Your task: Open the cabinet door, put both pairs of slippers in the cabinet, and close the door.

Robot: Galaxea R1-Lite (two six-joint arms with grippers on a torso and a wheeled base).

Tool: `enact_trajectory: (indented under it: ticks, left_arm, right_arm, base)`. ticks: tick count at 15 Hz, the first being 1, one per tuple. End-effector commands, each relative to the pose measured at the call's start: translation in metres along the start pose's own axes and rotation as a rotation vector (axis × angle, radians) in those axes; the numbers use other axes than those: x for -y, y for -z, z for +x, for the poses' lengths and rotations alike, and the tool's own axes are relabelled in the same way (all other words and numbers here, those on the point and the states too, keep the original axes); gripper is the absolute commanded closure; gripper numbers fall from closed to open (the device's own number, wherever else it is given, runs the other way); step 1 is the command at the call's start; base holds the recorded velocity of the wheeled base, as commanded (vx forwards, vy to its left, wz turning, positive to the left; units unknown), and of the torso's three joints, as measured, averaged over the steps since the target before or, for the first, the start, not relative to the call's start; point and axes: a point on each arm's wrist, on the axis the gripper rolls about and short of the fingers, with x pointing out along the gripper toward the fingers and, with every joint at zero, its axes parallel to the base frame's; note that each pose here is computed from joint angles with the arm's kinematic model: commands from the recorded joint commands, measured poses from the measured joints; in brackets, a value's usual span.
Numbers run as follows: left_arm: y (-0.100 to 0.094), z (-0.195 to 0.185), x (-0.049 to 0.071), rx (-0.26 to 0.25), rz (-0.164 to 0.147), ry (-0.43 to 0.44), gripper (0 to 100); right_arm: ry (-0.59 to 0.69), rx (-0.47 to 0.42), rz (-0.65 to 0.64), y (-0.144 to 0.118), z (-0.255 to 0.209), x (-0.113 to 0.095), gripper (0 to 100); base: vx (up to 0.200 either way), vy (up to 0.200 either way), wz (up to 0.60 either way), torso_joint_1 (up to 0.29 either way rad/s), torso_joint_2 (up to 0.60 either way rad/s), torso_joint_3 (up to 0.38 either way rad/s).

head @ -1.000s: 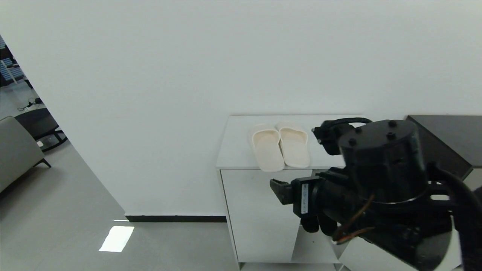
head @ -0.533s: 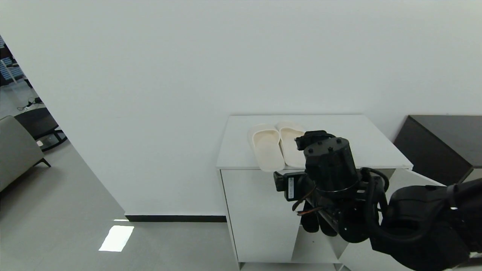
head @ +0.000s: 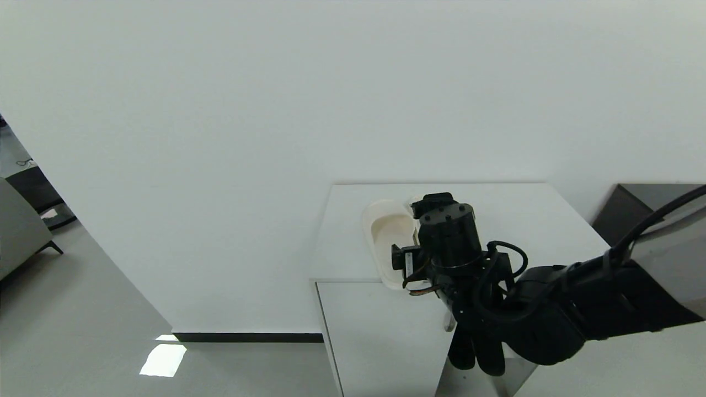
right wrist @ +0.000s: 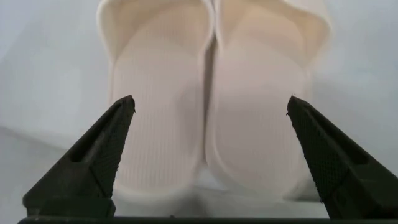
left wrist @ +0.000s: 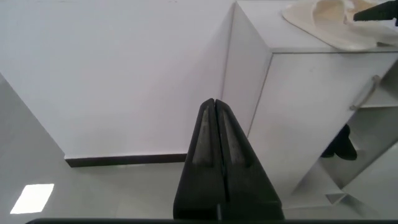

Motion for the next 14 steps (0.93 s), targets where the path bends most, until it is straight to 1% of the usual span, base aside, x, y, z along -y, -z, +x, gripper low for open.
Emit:
enact_trajectory:
  ticks: [1, 2, 7, 13, 14]
  left_arm:
    - [0.000, 0.000, 0.000, 0.000, -0.001, -0.001, 100]
    - [0.000, 0.000, 0.000, 0.000, -0.003, -0.001, 100]
    - [0.000, 0.000, 0.000, 0.001, -0.004, -0.001, 100]
    - [0.000, 0.000, 0.000, 0.000, -0.004, -0.001, 100]
    - [0.000, 0.000, 0.000, 0.001, -0.004, -0.001, 100]
  right_arm:
    - [0.009, -0.003, -0.012, 0.005, 0.018, -0.006, 0]
    - [0.013, 0.000, -0.011, 0.006, 0.025, -0.009, 0]
    - [0.035, 0.001, -0.017, 0.015, 0.054, -0.015, 0]
    - [0.058, 0.046, 0.003, 0.010, 0.087, -0.017, 0]
    - [0.059, 0.052, 0.008, 0.009, 0.090, -0.018, 100]
  base:
    - [0.200, 0.000, 0.00, 0.007, 0.00, -0.007]
    - [0.200, 0.000, 0.00, 0.002, 0.01, -0.007]
    - [0.000, 0.000, 0.00, 0.000, 0.00, 0.000]
    - [0.000, 0.000, 0.00, 0.000, 0.00, 0.000]
    - [0.000, 0.000, 0.00, 0.000, 0.00, 0.000]
